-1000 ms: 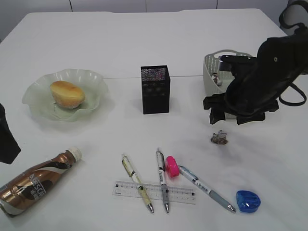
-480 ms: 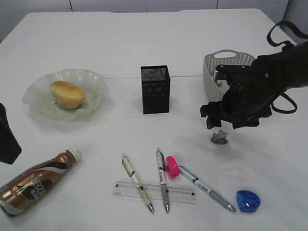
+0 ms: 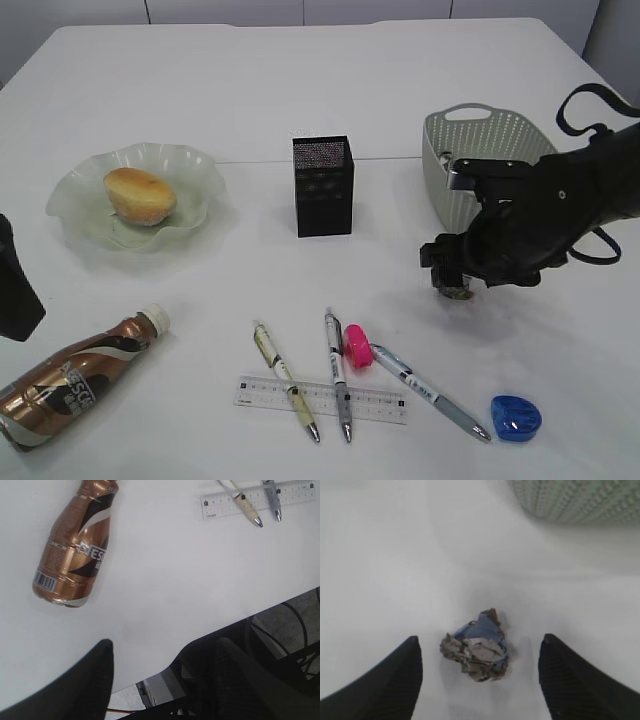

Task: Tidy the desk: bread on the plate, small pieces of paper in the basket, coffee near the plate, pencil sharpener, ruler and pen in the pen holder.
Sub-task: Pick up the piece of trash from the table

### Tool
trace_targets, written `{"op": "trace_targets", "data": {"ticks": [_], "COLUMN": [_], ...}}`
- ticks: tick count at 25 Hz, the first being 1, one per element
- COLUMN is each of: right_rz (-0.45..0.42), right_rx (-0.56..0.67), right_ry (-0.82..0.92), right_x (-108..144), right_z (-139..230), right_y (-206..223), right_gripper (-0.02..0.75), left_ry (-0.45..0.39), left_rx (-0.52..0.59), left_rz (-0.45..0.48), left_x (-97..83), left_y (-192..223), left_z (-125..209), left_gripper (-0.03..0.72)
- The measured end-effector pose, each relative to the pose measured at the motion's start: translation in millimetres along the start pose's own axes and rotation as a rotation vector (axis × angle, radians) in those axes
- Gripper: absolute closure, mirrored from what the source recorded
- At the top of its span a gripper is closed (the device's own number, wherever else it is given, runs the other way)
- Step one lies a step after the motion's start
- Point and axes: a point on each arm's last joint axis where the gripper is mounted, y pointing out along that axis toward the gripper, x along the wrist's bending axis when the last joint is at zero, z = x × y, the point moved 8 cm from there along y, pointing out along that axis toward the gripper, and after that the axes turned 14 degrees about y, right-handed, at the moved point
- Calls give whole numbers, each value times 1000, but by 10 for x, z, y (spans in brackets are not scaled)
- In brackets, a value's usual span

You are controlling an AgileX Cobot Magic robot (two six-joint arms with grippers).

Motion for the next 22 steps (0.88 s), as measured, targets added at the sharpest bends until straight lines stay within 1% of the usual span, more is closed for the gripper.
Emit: {"op": "trace_targets", "data": {"ticks": [11,22], "right_rz": [-21,-8], "right_rx": [-37,-11], "right_ry": [0,0], "right_x": [35,0], "right_z": [-62,8], "right_y": [-1,97], "right_gripper": [178,178], "left_ry": [-1,-2], "left_rx": [0,-1], "left_rz": [2,4], "left_x": [-4,-7], "left_y": [0,0], "left_z": [0,-1], "left_gripper": [228,228]}}
